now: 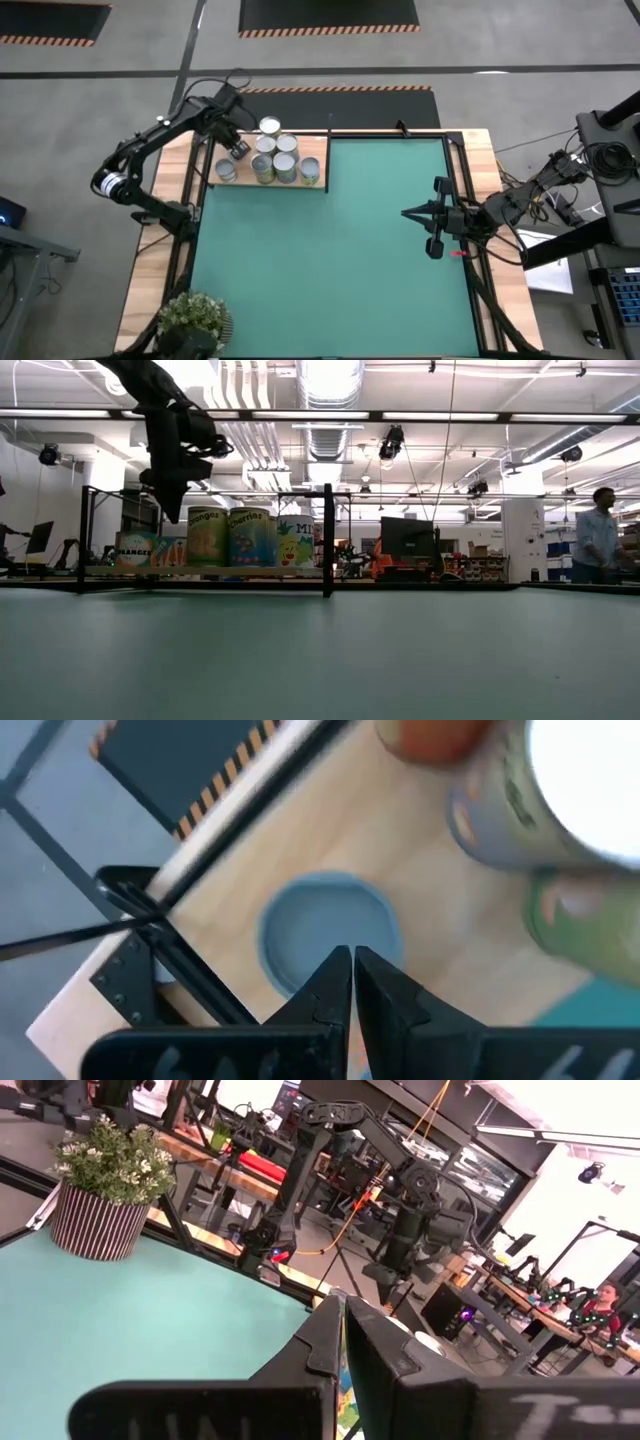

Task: Pick and place cans onto a shelf
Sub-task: Put the canned carrots on the shelf

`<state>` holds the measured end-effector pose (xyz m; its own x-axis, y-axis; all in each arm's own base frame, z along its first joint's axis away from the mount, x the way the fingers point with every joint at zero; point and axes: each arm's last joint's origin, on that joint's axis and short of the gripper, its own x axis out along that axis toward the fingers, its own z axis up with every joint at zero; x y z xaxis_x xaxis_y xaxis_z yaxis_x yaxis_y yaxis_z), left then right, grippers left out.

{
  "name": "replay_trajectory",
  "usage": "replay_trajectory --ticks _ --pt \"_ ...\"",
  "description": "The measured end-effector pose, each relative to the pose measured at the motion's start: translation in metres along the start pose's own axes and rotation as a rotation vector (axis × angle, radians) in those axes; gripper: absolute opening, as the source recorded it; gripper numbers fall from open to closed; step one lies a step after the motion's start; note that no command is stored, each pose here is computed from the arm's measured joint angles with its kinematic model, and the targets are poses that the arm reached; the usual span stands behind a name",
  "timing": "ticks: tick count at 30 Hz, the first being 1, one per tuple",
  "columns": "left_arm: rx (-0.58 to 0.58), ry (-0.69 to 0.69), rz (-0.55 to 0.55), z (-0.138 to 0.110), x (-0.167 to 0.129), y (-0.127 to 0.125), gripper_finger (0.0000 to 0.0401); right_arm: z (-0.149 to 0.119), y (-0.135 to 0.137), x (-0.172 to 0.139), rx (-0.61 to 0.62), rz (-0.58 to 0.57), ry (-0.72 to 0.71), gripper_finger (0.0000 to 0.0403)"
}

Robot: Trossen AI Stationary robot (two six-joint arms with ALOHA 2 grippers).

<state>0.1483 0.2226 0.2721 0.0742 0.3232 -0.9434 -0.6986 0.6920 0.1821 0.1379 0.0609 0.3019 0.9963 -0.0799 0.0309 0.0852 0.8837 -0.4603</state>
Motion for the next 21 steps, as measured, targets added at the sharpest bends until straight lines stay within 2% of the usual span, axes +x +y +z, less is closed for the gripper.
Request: replay_trajectory --ticks 3,10,21 --pt "-0.033 -0.031 0.010 0.002 0.002 0.001 0.0000 0.000 0.000 0.000 -0.002 0.000 0.000 0.0009" --pt "-0.023 0.012 0.023 -0.004 0.011 -0.001 0.0000 0.000 0.000 0.000 0.001 0.000 0.000 0.0009" --pt "0.003 0.003 0.044 -0.003 0.012 -0.001 0.0000 0.000 0.000 0.000 0.001 0.000 0.000 0.0009"
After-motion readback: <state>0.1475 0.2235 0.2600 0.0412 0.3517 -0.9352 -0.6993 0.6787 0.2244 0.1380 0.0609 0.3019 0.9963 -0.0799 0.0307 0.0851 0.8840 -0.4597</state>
